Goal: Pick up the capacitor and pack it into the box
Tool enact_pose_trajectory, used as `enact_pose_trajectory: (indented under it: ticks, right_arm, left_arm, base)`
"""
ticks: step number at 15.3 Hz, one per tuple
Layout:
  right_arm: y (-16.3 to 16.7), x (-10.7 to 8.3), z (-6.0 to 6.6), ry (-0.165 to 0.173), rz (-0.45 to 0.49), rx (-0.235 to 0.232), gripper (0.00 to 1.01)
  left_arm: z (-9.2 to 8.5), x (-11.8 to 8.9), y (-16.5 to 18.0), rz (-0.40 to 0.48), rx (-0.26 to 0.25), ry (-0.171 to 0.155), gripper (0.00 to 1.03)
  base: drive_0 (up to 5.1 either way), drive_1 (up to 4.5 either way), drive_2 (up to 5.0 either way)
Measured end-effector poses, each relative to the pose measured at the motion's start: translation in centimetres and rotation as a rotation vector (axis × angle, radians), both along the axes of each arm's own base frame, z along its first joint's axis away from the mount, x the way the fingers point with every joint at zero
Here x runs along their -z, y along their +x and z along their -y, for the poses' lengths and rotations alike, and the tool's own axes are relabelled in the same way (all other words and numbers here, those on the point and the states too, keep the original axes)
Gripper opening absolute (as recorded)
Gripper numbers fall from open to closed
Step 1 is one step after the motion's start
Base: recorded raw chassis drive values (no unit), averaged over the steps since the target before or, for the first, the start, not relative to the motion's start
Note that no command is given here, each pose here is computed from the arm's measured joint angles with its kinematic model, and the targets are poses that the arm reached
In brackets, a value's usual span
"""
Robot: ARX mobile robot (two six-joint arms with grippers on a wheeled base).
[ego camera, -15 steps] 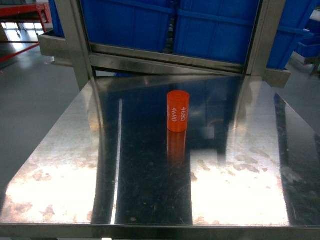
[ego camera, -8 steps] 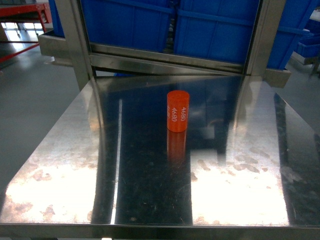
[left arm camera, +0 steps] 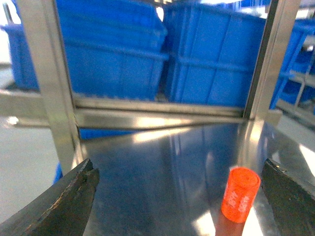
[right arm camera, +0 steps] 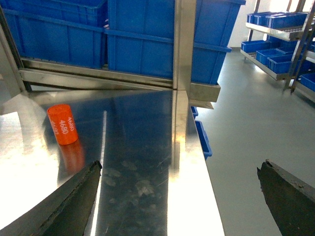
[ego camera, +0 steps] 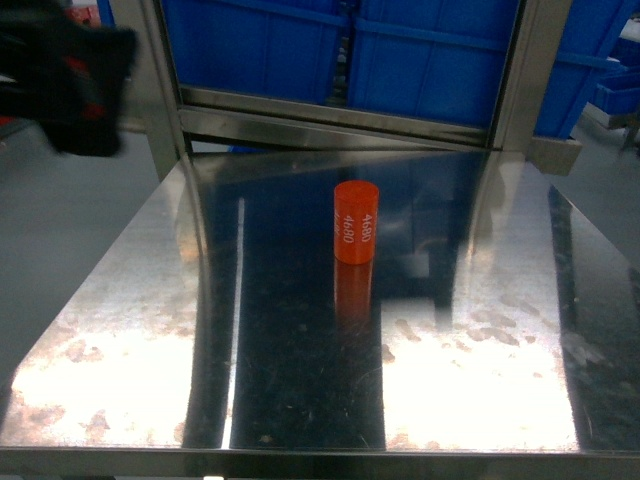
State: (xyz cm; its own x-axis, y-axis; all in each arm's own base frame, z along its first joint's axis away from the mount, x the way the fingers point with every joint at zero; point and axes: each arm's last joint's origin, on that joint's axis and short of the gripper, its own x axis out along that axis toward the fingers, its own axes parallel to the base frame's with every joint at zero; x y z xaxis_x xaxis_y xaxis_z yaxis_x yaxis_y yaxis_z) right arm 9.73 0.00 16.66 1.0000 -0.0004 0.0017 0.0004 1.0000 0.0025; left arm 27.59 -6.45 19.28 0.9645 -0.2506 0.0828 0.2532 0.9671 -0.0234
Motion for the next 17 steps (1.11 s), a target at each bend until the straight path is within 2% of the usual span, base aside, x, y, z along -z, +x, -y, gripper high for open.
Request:
enact_pose_trajectory:
  ticks: [2, 3, 4, 6, 8, 10, 14, 17]
  right_arm:
    - [0.0, 0.0, 0.0, 0.000, 0.000, 0.000, 0.98]
    - [0.0, 0.0, 0.0, 0.000, 0.000, 0.000, 0.98]
    - [0.0, 0.0, 0.0, 0.000, 0.000, 0.000, 0.98]
    - [0.0, 0.0, 0.0, 0.000, 0.000, 0.000, 0.98]
    - [0.0, 0.0, 0.0, 0.000, 0.000, 0.000, 0.98]
    - [0.0, 0.0, 0.0, 0.000, 0.000, 0.000, 0.98]
    - [0.0, 0.0, 0.0, 0.000, 0.000, 0.000, 0.98]
    - [0.0, 0.0, 0.0, 0.000, 0.000, 0.000, 0.98]
  left_arm:
    - [2.4, 2.2, 3.8, -0.122, 0.030, 0.005, 0.98]
    - [4.1, 3.0, 6.0, -0.175, 0.054, -0.006, 0.98]
    - [5.7, 2.6, 7.8, -0.180, 0.079, -0.023, 0.98]
    - [8.5, 1.1, 9.9, -0.136, 0.130, -0.047, 0.98]
    - [10.6, 2.1, 11.1, -0.166, 0.170, -0.041, 0.98]
    - [11.8, 4.4, 12.1, -0.230, 0.175, -0.022, 0.98]
    - [12.9, 6.2, 13.9, -0.257, 0.197, -0.020, 0.98]
    - [13.5, 8.6, 14.6, -0.316, 0.195, 0.001, 0.98]
  base:
    - [0.0, 0.00, 0.0]
    - [0.0, 0.00, 0.0]
    - [0.0, 0.00, 0.0]
    - [0.0, 0.00, 0.0]
    - [0.0, 0.00, 0.0]
    - [0.0, 0.00, 0.0]
    - [0.0, 0.00, 0.0]
    - [0.0, 0.00, 0.0]
